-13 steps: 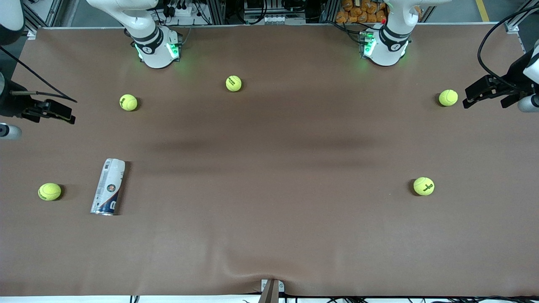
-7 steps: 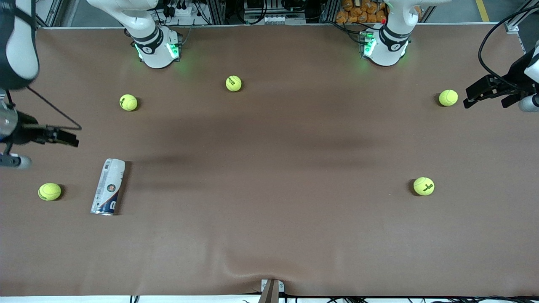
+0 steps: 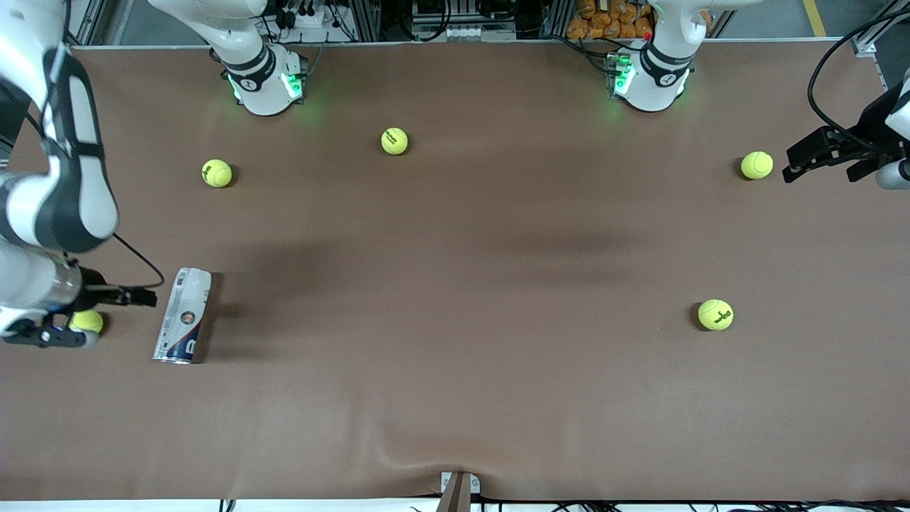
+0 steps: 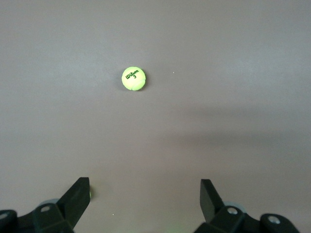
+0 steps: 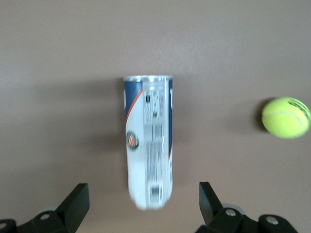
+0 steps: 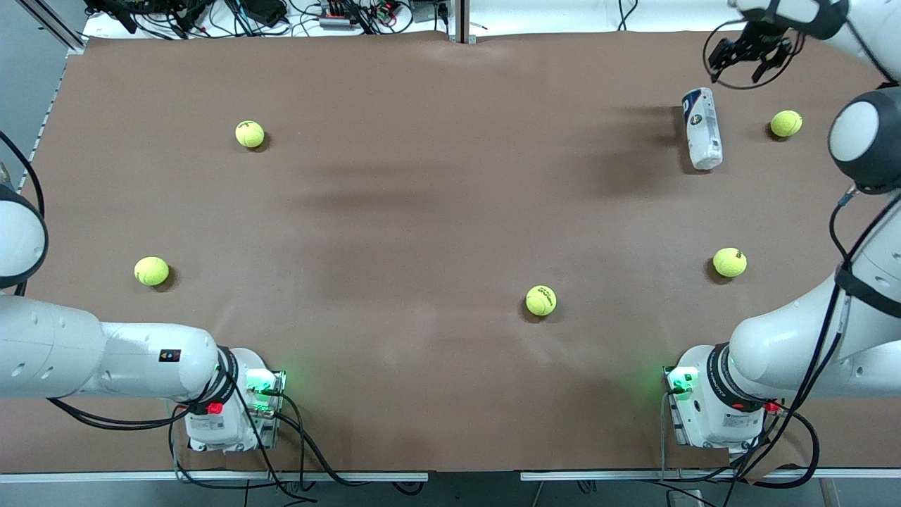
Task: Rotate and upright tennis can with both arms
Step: 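Lower the right gripper over the lying white tennis can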
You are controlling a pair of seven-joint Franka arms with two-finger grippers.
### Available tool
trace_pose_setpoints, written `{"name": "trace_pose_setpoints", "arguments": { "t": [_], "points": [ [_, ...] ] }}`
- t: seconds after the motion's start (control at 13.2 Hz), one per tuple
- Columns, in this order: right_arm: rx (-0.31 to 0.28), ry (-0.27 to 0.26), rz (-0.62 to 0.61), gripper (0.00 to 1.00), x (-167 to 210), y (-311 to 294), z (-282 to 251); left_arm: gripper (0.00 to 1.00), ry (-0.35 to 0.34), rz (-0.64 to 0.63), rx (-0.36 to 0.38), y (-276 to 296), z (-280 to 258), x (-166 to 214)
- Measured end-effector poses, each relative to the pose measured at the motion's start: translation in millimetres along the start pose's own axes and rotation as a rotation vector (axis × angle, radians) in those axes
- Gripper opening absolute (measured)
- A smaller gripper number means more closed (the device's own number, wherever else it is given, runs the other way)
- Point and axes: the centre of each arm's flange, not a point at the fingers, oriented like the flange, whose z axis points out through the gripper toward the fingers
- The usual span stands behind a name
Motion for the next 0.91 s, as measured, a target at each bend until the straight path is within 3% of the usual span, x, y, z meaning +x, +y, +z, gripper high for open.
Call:
{"name": "trace_pose_setpoints", "arguments": {
  "t": [0.38, 0.91],
  "points": [
    [0.0, -0.018, -0.041, 1.0, 17.3, 0.2, 87.5, 1.0, -0.002, 0.001, 0.0, 0.8, 0.6, -0.1],
    [0.021, -0.034, -0.069, 1.0, 18.9, 13.6, 130.7, 1.0, -0.002, 0.002, 0.0, 1.0, 0.7, -0.1]
  ]
}}
